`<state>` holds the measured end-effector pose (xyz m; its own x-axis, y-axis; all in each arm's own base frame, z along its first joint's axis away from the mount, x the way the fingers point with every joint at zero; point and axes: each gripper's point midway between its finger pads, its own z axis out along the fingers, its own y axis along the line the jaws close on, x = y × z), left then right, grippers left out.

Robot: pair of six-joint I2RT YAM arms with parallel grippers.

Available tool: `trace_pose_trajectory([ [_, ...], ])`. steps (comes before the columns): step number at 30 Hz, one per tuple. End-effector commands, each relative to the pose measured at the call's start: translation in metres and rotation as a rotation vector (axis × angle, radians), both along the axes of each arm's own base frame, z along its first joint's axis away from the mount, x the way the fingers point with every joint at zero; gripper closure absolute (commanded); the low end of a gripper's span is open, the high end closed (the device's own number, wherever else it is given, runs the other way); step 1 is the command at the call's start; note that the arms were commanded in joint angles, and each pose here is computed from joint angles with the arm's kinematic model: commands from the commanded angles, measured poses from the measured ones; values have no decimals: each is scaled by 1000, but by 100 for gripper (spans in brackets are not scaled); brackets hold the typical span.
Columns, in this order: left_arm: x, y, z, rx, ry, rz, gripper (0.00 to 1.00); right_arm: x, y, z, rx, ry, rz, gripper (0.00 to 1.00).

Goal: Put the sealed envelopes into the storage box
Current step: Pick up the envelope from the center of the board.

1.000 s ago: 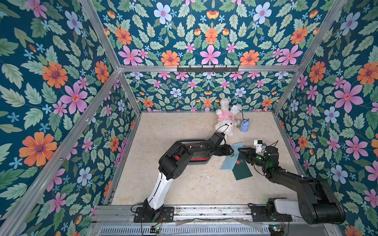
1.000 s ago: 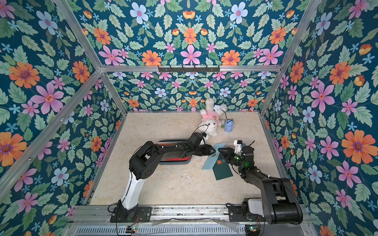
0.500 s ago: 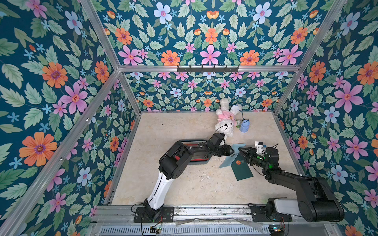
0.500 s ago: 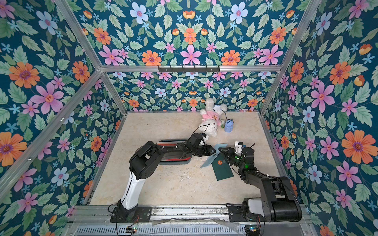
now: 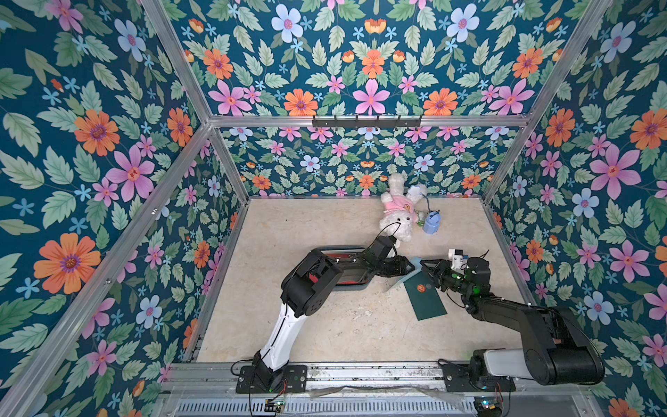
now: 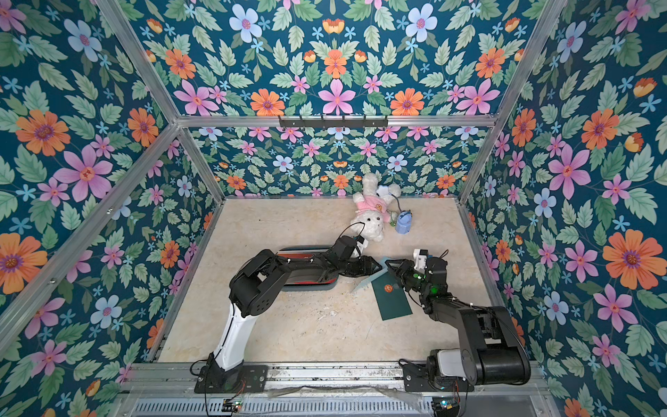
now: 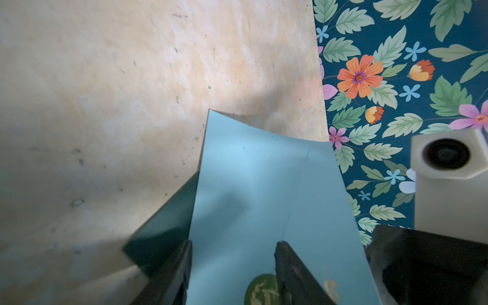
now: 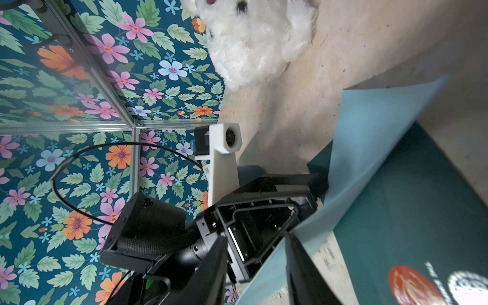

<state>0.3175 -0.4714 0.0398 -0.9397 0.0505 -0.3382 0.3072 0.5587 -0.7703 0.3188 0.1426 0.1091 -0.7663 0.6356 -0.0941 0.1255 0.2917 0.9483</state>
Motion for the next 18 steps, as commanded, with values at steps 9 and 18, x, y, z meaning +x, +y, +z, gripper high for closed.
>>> trace_pose_trajectory([
  [9,-27,13,-36,99,162,-25,43,-19,1,-32,-114,169,78,59],
  [18,-22,15,-27,106,126,-13,43,-19,-10,-41,-292,176,119,90],
])
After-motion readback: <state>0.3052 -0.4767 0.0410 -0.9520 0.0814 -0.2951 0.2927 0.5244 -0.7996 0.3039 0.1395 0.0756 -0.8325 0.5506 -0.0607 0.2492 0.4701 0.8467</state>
